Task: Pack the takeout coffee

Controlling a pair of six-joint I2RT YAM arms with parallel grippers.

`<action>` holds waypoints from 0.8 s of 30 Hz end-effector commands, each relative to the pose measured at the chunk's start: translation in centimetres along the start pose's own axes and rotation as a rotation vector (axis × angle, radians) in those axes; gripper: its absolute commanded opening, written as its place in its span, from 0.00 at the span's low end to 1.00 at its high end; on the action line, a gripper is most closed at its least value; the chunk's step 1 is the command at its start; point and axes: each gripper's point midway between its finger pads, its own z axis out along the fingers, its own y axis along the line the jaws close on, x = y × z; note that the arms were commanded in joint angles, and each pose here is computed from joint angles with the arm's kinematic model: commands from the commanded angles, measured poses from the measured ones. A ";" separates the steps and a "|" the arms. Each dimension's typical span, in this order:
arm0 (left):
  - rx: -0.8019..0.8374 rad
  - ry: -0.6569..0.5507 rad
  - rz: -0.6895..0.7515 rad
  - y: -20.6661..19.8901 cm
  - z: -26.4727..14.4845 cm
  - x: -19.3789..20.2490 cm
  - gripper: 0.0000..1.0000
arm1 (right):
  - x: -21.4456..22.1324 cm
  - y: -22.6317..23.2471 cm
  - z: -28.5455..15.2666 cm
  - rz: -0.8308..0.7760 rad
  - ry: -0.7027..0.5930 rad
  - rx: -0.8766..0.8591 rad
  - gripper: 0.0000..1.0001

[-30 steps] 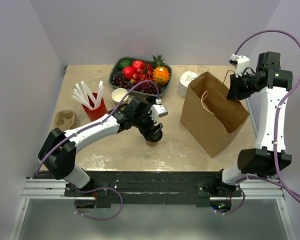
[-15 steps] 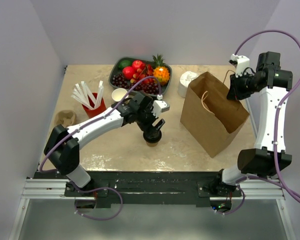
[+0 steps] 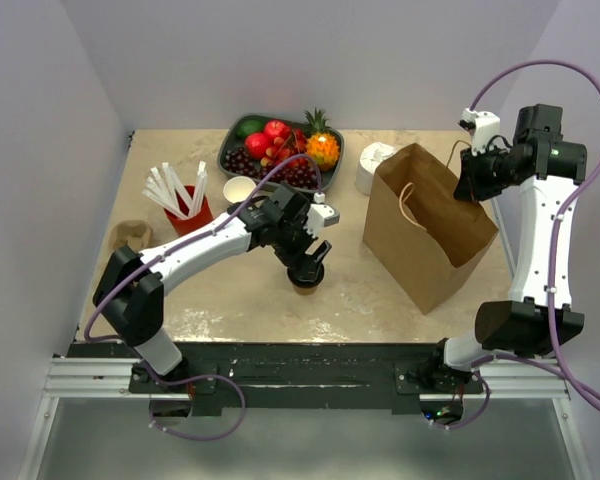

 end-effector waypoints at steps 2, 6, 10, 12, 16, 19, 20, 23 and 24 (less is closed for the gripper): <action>0.004 -0.015 -0.022 -0.5 0.1 -1.6 0.84 | 0.4 1.3 -1.4 -0.001 -0.010 -0.017 0.00; -0.014 0.010 -0.027 -0.2 0.4 -0.9 0.81 | 0.4 1.3 -1.5 0.000 -0.010 -0.015 0.00; -0.024 0.026 -0.003 -0.6 0.4 -0.3 0.77 | 0.4 1.2 -1.5 0.000 -0.010 -0.011 0.00; -0.032 0.020 0.020 -0.7 0.3 -0.4 0.76 | 0.4 1.2 -1.5 0.000 -0.010 -0.011 0.00; -0.055 0.016 0.090 -1.4 -0.1 -0.9 0.77 | 0.4 1.1 -1.4 0.001 -0.007 -0.013 0.00; -0.073 0.019 0.123 -1.7 -0.4 -1.1 0.80 | 0.3 1.1 -1.3 0.001 -0.008 -0.016 0.00; -0.078 0.020 0.123 -1.6 -0.4 -1.1 0.80 | 0.3 1.1 -1.3 0.001 -0.009 -0.015 0.00; -0.085 0.044 0.130 -1.5 -0.4 -0.5 0.82 | 0.2 1.1 -1.1 0.004 -0.008 -0.019 0.00; -0.091 0.049 0.130 -1.4 -0.3 -0.4 0.82 | 0.2 1.0 -1.0 0.005 -0.005 -0.021 0.00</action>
